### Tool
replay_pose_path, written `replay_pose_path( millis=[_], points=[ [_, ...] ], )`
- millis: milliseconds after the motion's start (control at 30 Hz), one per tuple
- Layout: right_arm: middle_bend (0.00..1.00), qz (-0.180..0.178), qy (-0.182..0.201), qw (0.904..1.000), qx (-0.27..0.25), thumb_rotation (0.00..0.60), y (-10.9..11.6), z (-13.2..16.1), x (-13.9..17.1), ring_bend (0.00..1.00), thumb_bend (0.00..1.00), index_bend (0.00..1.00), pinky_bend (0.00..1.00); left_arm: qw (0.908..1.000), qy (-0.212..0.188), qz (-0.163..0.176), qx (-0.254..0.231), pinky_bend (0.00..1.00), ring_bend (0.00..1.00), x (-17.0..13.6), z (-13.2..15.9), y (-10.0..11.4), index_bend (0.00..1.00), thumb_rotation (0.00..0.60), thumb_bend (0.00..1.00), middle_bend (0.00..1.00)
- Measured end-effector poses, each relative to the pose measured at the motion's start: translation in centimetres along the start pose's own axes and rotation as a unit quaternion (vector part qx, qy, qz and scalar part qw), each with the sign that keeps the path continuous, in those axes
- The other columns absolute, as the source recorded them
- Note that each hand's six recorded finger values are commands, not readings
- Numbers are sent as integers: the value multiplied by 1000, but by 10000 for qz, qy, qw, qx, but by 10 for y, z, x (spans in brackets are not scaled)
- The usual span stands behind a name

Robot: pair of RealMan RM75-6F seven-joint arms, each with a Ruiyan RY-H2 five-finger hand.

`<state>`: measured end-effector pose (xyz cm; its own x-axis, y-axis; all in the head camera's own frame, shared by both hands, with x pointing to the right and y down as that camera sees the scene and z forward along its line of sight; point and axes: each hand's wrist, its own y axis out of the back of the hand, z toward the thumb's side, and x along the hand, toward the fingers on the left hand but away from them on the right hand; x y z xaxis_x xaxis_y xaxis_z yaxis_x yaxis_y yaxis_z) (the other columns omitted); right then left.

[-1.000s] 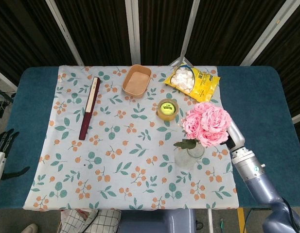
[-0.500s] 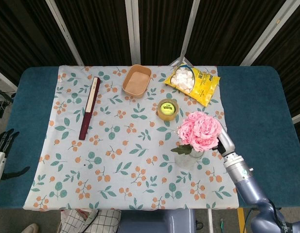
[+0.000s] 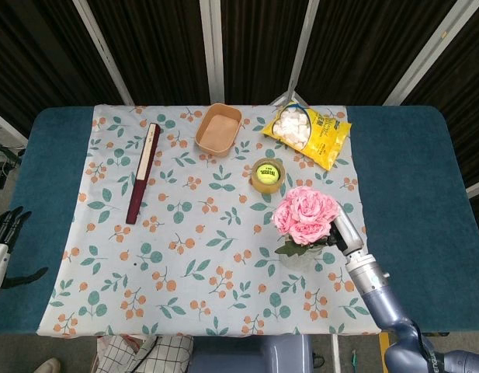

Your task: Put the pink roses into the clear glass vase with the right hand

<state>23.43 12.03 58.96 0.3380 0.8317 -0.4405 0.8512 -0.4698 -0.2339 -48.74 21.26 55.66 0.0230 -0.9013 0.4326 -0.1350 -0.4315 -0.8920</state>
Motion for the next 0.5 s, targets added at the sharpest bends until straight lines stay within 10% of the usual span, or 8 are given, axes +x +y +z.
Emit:
replay_pose_path(
  millis=[300,500],
  points=[
    [142,94,19,10000,14,600,-5,-4,2,62,380,13,11,10000,-21,-1,-8,0,0,0,0,0,0,600,0,0],
    [1,163,216,9996,-12,600,-5,5,6,0,269,0,0,10000,-26,-2,-14,0,0,0,0,0,0,600,0,0]
  ],
)
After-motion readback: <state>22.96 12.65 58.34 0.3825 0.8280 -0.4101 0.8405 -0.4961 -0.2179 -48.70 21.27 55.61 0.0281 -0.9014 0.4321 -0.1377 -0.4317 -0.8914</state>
